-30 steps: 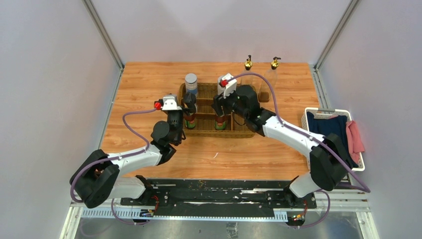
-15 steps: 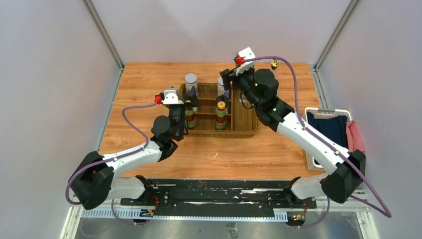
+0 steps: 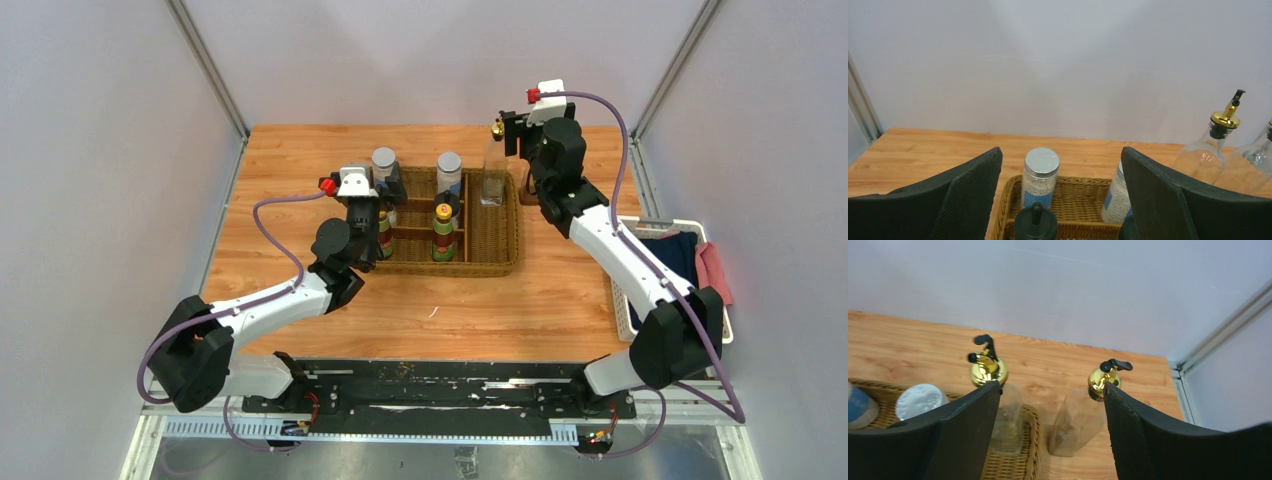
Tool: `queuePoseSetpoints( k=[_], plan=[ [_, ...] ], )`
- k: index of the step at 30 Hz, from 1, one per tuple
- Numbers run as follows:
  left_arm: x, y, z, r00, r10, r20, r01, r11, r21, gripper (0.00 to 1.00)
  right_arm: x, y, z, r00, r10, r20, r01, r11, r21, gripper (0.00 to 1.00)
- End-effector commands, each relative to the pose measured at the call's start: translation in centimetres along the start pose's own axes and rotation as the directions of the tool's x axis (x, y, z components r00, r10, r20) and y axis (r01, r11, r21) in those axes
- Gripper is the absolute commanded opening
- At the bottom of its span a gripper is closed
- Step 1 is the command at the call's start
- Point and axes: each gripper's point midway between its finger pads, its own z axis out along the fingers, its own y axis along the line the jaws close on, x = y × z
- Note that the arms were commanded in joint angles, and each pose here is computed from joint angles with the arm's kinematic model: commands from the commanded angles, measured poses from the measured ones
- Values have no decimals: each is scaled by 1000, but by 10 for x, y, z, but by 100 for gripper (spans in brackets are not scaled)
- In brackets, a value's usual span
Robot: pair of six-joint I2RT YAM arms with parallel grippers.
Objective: Organize the condiment bottles
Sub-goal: Pick up the bottle from the center of the board.
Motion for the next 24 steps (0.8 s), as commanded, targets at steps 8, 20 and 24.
queuePoseSetpoints(
  k=[8, 20, 24],
  plan=[
    [-2, -9, 9, 1000, 7, 14, -7, 1000, 6, 95, 45, -54, 26, 996, 10, -84, 4, 986, 165, 82],
    [5, -9, 13, 1000, 6, 9, -6, 1000, -5, 98, 67, -80, 43, 990, 62, -126, -30, 971, 235, 86],
    [6, -8, 14, 1000, 8, 12, -8, 1000, -6, 98, 76, -83, 55, 989, 69, -132, -37, 973, 228, 86]
  ],
)
